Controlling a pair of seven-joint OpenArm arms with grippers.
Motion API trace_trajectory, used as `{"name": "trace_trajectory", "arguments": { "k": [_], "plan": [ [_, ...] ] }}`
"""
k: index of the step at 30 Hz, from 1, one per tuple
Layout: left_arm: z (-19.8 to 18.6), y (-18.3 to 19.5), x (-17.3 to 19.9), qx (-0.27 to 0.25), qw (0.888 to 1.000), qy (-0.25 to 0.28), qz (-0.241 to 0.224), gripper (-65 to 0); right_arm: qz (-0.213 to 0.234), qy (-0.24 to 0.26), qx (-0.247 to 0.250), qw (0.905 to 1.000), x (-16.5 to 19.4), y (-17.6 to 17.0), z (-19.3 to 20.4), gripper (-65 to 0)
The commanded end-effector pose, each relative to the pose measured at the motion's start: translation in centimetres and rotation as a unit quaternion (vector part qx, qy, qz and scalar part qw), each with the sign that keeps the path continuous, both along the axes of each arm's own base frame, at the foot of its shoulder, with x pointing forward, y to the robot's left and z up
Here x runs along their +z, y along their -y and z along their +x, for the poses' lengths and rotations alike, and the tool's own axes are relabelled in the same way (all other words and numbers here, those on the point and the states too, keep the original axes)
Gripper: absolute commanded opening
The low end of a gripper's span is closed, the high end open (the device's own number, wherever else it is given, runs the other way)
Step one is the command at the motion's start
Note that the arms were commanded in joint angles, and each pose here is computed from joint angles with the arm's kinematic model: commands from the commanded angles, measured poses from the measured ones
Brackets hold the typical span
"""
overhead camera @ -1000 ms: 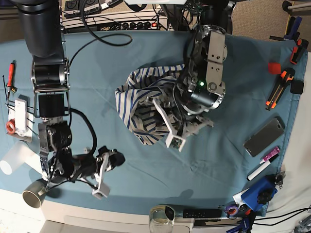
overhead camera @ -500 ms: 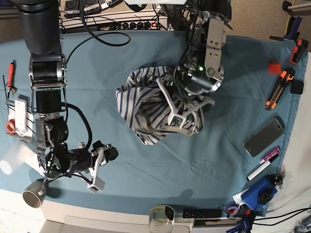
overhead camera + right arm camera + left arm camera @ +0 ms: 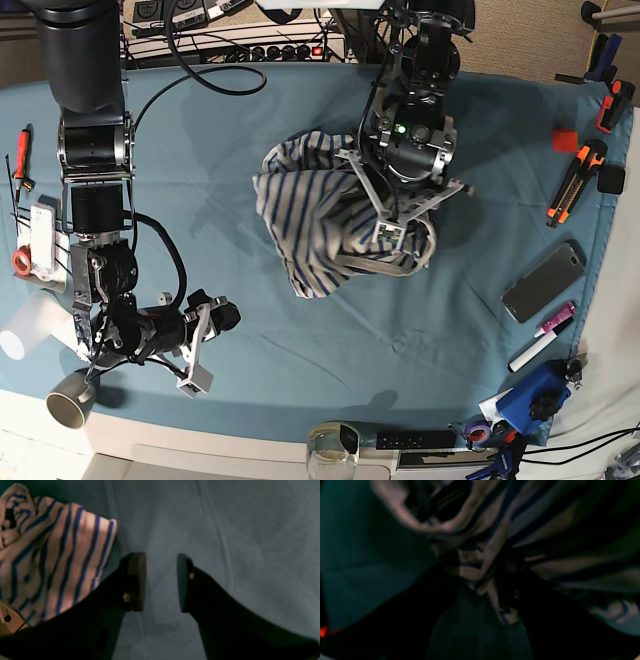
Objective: Fold the T-shirt properly
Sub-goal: 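Press the bundle with the left gripper and release the right gripper, then open the left gripper and lift it off the folded shirt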
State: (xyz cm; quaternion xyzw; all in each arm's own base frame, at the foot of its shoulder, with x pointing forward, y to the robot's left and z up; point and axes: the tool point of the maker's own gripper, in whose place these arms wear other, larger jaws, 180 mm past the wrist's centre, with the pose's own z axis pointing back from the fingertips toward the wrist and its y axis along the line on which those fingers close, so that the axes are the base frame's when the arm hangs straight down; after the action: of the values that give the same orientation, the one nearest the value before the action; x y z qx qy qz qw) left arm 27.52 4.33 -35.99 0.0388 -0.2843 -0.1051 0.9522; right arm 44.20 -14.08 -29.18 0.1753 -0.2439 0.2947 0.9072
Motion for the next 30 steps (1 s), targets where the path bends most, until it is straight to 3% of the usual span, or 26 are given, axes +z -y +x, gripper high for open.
{"name": "trace_trajectory", "arguments": {
  "k": [1,9,14,17,19,22,26,30],
  "plan": [
    [0.4,-0.4,1.0,0.019,1.0,0.012,0.005,-42.1,0.013,0.034,0.0,0.9993,2.5,-0.1,1.4,-43.9],
    [-1.1,-1.9,3.9,0.089,0.994,0.052,-0.027,-42.1,0.013,0.034,0.0,0.9993,2.5,-0.1,1.4,-43.9],
    [-1.4,-3.1,9.2,0.125,0.977,0.157,-0.072,-42.1,0.013,0.034,0.001,0.9993,2.6,-0.1,1.4,-43.9],
    [-0.8,-0.9,11.1,0.095,0.965,0.193,-0.147,-42.1,0.014,0.034,0.001,0.9993,2.6,-0.2,1.4,-43.9],
    [-0.1,1.5,12.8,0.04,0.953,0.229,-0.195,-42.1,0.014,0.034,0.001,0.9993,2.5,-0.2,1.4,-43.9],
    [0.8,3.7,14.5,-0.018,0.935,0.27,-0.229,-42.1,0.014,0.034,0.001,0.9993,2.5,-0.2,1.4,-43.9],
    [2.4,4.4,14.0,-0.027,0.937,0.265,-0.228,-45.2,0.014,0.034,0.001,0.9993,2.5,-0.2,1.4,-43.9],
    [3.6,5.7,9.7,-0.041,0.957,0.192,-0.212,-51.1,0.014,0.034,0.001,0.9993,2.5,-0.2,1.4,-43.9]
  ]
}}
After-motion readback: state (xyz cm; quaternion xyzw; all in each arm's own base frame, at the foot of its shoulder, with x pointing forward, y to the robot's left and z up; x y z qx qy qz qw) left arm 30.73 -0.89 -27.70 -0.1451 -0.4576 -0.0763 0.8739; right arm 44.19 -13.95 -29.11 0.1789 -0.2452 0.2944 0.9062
